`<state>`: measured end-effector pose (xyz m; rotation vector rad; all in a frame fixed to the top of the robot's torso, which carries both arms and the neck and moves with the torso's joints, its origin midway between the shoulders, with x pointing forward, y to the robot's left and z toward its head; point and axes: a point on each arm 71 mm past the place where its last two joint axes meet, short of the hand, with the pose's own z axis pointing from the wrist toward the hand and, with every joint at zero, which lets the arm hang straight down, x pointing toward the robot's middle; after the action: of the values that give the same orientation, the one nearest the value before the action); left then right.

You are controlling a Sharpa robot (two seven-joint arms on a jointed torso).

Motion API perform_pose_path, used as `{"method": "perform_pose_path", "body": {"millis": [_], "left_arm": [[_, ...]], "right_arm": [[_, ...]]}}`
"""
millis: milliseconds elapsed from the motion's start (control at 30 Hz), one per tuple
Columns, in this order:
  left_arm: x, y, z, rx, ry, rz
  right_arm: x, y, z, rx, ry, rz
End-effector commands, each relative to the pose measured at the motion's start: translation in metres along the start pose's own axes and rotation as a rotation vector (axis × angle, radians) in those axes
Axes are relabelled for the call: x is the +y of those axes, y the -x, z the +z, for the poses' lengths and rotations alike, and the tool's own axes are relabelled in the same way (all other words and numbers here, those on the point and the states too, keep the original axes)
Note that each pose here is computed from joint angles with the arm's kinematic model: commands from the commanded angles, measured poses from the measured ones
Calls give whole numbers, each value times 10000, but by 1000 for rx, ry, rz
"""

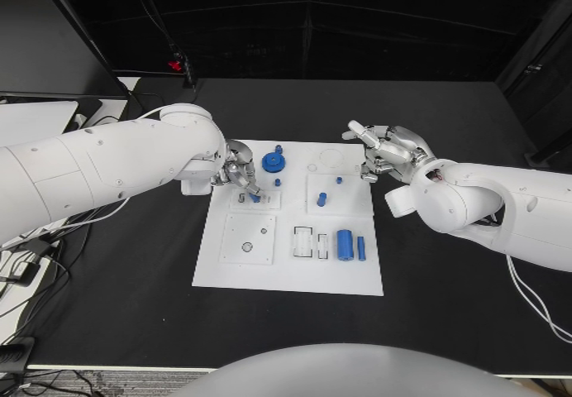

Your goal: Assemble the parts on the task board

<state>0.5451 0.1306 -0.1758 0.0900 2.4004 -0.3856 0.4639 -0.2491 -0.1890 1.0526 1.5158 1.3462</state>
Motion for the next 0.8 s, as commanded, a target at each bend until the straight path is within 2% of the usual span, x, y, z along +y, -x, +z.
{"method": "perform_pose_path", "body": {"millis": [33,500,800], "left_arm": [[-14,7,-4,-19,-33,-37],[71,11,-49,-40,-63,-123],[160,-8,-111,-82,-37,-164]], "right_arm": [[9,1,3,0,5,2],[-3,16,7,-4,2,1],[-10,14,5,-4,1,1]]}}
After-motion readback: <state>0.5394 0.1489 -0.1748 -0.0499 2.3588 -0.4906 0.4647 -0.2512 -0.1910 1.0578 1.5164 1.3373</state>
